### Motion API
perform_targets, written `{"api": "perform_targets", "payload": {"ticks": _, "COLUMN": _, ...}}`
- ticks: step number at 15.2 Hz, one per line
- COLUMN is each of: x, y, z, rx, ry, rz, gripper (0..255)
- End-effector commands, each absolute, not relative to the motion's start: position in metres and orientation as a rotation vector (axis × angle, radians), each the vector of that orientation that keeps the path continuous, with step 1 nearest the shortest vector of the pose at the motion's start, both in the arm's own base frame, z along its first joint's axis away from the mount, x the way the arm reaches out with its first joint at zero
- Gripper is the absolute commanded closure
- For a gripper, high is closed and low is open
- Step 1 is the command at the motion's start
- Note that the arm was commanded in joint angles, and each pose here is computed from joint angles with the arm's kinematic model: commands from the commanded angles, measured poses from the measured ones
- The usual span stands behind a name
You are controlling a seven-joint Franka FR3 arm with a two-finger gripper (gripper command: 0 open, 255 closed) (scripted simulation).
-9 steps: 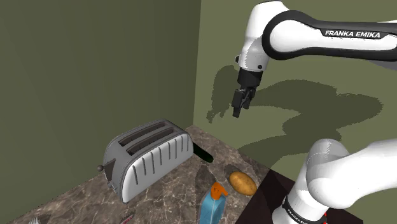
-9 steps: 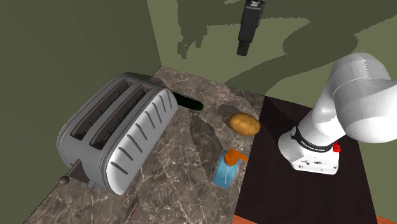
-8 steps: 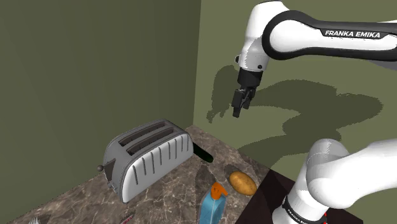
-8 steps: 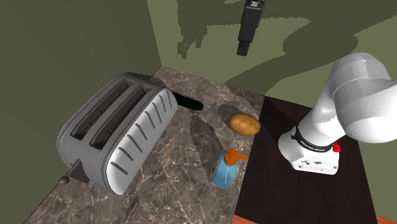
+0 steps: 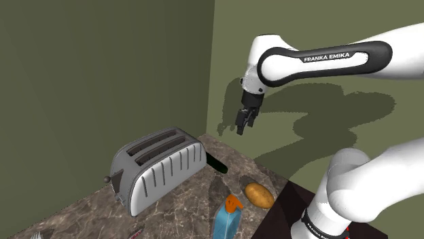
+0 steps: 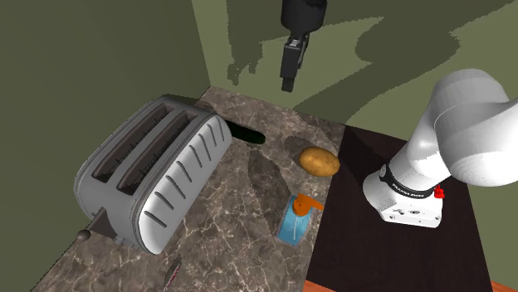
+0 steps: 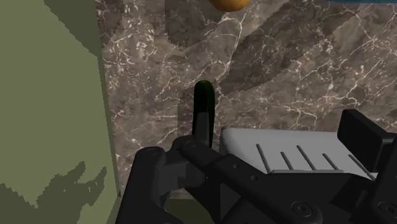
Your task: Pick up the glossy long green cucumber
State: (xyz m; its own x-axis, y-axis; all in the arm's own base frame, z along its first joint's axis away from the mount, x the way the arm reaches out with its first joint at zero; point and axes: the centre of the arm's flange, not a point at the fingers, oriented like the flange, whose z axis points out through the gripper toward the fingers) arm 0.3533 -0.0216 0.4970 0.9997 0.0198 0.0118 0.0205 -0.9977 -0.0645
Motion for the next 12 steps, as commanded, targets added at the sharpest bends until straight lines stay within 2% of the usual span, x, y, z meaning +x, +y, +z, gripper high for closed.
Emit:
{"api": "perform_targets", "payload": {"ticks": 1, "x": 0.366, "y": -0.026, "z": 0.475, "rx": -3.066, "ry": -0.033, "rz": -0.024, "gripper": 0}}
{"api": "perform_targets", "payload": {"ticks": 12, "x": 0.441, "y": -0.061, "z": 0.353, "rx": -3.004, "ry": -0.046, "rz": -0.038, "gripper": 0}}
